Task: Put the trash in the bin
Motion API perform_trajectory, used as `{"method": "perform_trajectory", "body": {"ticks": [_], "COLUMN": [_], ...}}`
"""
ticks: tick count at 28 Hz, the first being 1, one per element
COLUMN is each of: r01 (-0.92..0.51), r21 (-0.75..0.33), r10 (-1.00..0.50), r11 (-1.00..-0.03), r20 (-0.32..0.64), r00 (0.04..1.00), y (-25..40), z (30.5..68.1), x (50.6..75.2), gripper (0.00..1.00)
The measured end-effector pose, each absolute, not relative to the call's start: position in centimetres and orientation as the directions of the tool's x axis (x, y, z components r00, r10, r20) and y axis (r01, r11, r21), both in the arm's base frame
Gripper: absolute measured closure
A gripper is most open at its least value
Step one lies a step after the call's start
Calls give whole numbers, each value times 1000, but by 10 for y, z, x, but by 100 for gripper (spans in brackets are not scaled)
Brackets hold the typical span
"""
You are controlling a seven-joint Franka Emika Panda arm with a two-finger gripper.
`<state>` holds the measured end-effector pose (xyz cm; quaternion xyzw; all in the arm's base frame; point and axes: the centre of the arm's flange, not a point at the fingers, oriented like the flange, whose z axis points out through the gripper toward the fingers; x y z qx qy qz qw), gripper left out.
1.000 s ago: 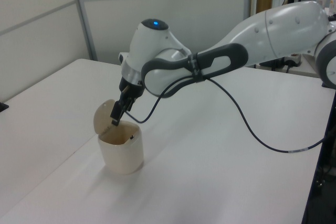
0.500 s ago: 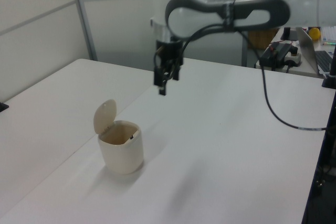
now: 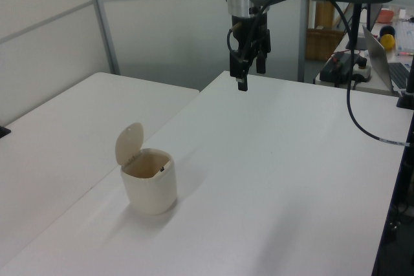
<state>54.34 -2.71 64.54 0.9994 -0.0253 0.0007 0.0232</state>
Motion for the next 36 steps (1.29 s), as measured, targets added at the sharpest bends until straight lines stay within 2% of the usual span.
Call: {"method": "perform_trajectory", "body": {"ticks": [7,17,36], "r01": [-55,-33,-41], "r21": [46,45,26], "r10": [-56,-34,-41], "r11": [-997,-998,-999], "r20": [-21,-9,-20], "r00": [998,999,999], "y": [-25,-2,-2], "z": [633,627,621], "x": [547,553,556], "gripper": [0,0,0]}}
